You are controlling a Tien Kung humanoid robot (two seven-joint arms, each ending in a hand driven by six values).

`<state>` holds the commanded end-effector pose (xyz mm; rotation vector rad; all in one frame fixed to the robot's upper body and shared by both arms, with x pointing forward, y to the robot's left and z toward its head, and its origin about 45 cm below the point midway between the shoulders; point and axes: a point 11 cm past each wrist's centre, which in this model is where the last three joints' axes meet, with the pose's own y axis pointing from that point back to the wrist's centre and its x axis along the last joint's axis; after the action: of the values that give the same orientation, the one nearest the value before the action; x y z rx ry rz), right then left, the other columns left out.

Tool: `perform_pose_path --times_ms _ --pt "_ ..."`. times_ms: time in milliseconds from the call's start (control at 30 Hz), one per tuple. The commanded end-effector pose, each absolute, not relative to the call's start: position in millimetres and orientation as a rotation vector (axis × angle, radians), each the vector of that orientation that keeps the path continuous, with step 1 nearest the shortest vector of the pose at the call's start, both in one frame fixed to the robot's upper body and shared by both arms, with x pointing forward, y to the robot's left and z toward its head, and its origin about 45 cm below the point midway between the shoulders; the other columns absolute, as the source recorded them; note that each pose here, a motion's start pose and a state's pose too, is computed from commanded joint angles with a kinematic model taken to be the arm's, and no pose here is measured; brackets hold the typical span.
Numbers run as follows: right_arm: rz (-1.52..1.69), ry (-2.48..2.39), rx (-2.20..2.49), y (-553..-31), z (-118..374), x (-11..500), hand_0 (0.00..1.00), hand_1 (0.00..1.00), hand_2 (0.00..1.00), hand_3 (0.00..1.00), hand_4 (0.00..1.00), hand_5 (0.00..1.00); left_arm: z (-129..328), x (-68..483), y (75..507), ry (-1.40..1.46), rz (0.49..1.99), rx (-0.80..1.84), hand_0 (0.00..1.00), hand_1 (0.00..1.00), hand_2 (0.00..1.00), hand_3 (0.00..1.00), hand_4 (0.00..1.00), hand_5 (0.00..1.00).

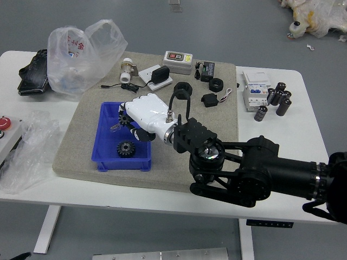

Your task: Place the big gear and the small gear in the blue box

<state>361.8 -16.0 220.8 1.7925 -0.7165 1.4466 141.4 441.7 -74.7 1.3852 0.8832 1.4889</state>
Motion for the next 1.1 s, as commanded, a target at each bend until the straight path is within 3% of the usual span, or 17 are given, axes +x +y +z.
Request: perform_pose_path --times_ms 167,200,367,400,1100 --pt "1.441 -0.679 1.803 -12 214 356 0.782 0.846 0.835 0.472 0.476 0.067 -75 142 441 0.882 1.488 1.385 0.618 0.591 0.551 0.654 0.682 0.616" --pt "1.441 -0.672 1.806 -11 213 355 0.924 0.908 0.88 0.473 0.469 0.053 -75 142 441 0.882 1.488 1.385 0.617 0.592 0.551 0.654 0.683 0.616" --pt "1.43 -0.636 1.816 -8 205 349 0.924 0.908 0.88 0.473 0.469 0.053 -75 143 440 0.88 1.485 1.384 0.617 0.592 0.551 0.654 0.683 0.616" --pt "1.427 -0.628 1.817 -7 203 348 0.998 0.967 0.944 0.478 0.491 0.062 -75 143 440 0.88 1.485 1.384 0.618 0.591 0.552 0.654 0.684 0.615" --pt "1.301 -0.613 1.859 -12 182 348 0.998 0.998 0.987 0.494 0.541 0.083 -75 143 439 0.882 1.479 1.391 0.617 0.591 0.551 0.647 0.686 0.614"
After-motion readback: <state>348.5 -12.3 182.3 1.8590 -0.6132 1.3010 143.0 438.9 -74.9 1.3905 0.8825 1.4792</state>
